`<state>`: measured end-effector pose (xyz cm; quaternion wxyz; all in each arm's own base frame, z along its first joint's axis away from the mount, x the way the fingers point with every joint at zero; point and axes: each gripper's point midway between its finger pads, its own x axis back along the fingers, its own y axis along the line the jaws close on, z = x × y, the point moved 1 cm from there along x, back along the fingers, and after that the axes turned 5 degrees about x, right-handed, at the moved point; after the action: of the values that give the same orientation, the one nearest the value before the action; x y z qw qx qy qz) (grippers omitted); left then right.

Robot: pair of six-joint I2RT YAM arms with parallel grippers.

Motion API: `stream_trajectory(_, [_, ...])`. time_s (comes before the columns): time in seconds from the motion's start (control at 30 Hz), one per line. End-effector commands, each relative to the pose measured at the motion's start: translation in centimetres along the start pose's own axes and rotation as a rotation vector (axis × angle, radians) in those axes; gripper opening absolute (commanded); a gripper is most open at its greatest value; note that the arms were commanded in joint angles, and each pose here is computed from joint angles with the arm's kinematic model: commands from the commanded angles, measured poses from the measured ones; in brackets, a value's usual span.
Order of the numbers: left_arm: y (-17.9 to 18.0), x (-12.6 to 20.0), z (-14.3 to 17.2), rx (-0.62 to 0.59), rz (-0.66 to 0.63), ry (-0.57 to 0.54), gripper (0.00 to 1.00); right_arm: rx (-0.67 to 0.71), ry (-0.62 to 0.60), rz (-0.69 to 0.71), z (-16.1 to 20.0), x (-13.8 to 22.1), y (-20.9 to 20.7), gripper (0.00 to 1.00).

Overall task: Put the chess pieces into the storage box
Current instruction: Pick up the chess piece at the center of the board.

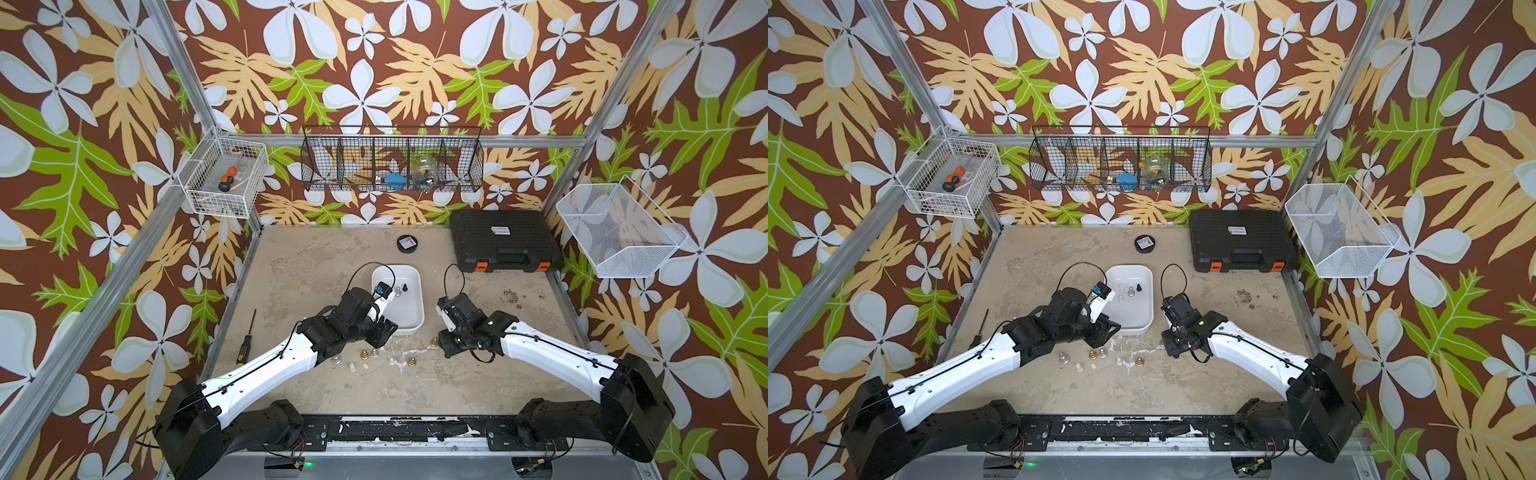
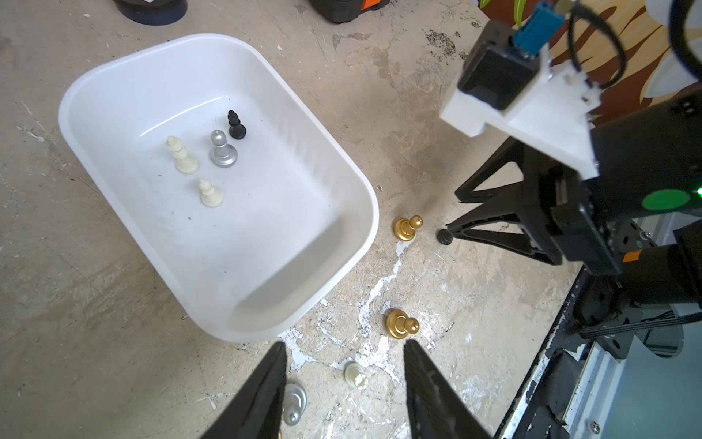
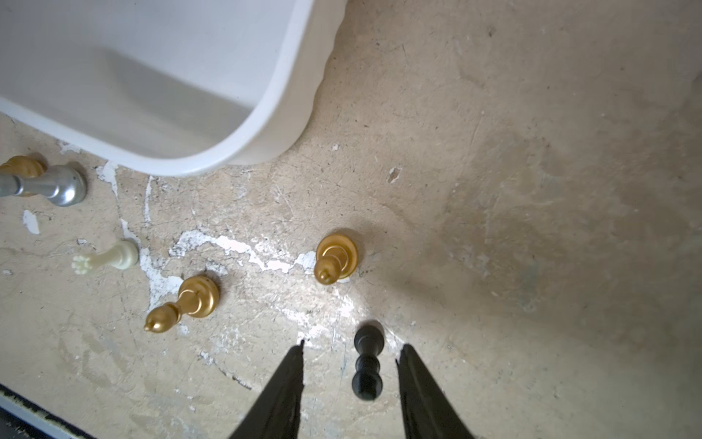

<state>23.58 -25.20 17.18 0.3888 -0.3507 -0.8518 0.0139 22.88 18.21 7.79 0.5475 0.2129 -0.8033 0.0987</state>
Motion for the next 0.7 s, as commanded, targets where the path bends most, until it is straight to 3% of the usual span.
stream_trajectory(0.0, [-0.4,0.0,-0.2,-0.012,0.023,-0.010,0.52,0.011,-0.039,-0.003,-1.2,-0.3,0.2,0.43])
stream_trajectory(0.47, [-0.6,0.0,0.2,-0.011,0.039,0.004,0.52,0.056,0.002,0.031,-2.2,-2.8,0.0,0.43])
stream_trajectory(0.67, [-0.4,-0.3,0.4,-0.009,0.026,0.017,0.53,0.062,0.009,0.027,-2.2,-3.9,0.1,0.37])
